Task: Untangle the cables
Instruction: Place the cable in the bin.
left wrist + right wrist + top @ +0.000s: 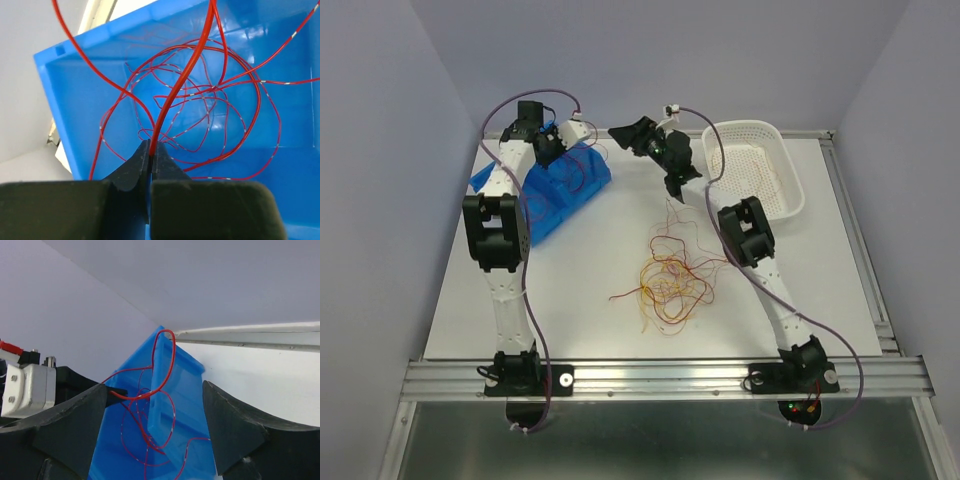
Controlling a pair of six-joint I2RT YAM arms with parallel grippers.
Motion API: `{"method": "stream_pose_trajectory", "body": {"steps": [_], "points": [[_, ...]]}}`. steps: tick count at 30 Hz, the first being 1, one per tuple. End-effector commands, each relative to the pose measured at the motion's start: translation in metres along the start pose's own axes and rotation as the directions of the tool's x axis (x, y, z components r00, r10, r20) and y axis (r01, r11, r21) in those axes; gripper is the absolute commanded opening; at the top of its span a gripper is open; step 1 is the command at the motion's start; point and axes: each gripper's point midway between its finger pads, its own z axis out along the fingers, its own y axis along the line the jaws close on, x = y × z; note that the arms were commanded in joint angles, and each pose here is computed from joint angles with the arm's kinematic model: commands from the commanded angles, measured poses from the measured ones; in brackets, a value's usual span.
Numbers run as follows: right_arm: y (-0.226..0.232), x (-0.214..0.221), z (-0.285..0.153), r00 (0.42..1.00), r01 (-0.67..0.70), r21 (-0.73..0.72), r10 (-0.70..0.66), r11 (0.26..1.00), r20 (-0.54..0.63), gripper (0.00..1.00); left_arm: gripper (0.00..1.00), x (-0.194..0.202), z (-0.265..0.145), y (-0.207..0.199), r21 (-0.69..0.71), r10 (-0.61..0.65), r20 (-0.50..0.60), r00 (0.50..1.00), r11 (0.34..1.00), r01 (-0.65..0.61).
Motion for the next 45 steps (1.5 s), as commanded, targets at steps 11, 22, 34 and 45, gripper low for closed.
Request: {"method": "stream_pose_trajectory", "body": {"steps": [11,22,34,45], "points": [[0.036,0.0,0.018,0.996,-0.079,-0.12,0.083,0.99,0.027,0.81,0.0,0.019,0.004,-0.066,0.221,0.021,0.02,1.0,0.975,-0.025],[0.04,0.045,0.003,0.987,-0.098,-0.103,0.083,0.99,-0.139,0.75,0.01,0.016,-0.023,-0.105,0.244,-0.09,0.102,0.991,0.968,0.062],[0.082,0.058,-0.056,0.978,-0.112,-0.194,0.073,0.975,-0.197,0.73,0.22,-0.032,-0.063,-0.034,0.138,-0.125,0.25,0.96,0.986,0.093],[0.097,0.059,-0.043,0.974,-0.149,-0.261,0.096,0.954,-0.205,0.73,0.27,-0.027,-0.076,-0.042,0.142,-0.099,0.223,0.97,0.988,0.068]]}}
